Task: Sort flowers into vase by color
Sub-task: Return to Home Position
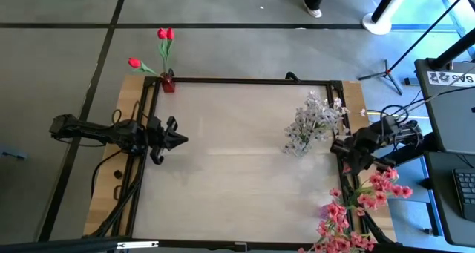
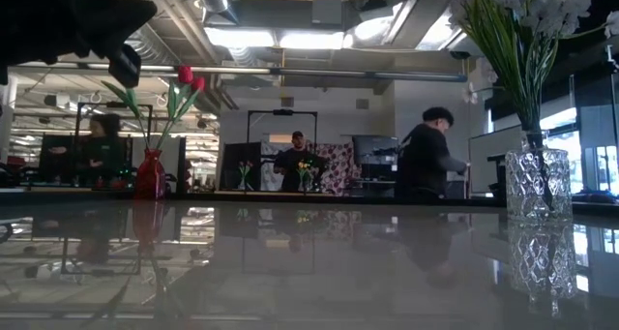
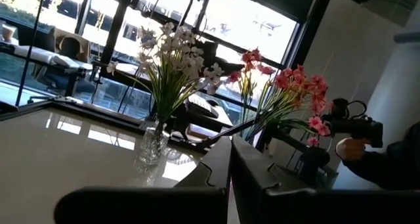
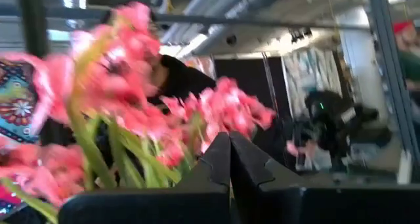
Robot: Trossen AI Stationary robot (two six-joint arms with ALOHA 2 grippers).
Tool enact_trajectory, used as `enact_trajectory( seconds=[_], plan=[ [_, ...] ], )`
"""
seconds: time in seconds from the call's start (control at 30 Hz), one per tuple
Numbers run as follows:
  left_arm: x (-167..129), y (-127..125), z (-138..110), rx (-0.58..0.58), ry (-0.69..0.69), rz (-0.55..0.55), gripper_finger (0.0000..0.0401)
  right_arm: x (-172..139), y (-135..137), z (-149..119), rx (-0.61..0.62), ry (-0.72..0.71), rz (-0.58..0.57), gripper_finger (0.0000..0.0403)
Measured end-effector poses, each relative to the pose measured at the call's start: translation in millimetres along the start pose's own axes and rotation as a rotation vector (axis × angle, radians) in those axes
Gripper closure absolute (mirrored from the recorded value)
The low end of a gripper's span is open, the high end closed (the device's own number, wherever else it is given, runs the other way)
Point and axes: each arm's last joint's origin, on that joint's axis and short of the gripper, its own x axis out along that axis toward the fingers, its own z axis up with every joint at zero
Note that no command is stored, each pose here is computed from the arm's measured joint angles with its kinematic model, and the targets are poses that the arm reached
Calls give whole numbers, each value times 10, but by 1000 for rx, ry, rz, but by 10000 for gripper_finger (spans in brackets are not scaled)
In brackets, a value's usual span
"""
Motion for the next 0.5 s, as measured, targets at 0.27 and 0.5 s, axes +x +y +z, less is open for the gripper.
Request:
enact_trajectory(
  seconds=[0.27,0.5],
  plan=[
    [0,3,-7,27,8,3,396,-28,-147,-192,-9,118,-237,402],
    [0,7,-19,28,20,7,396,-46,-183,-247,-62,164,-305,402]
  ],
)
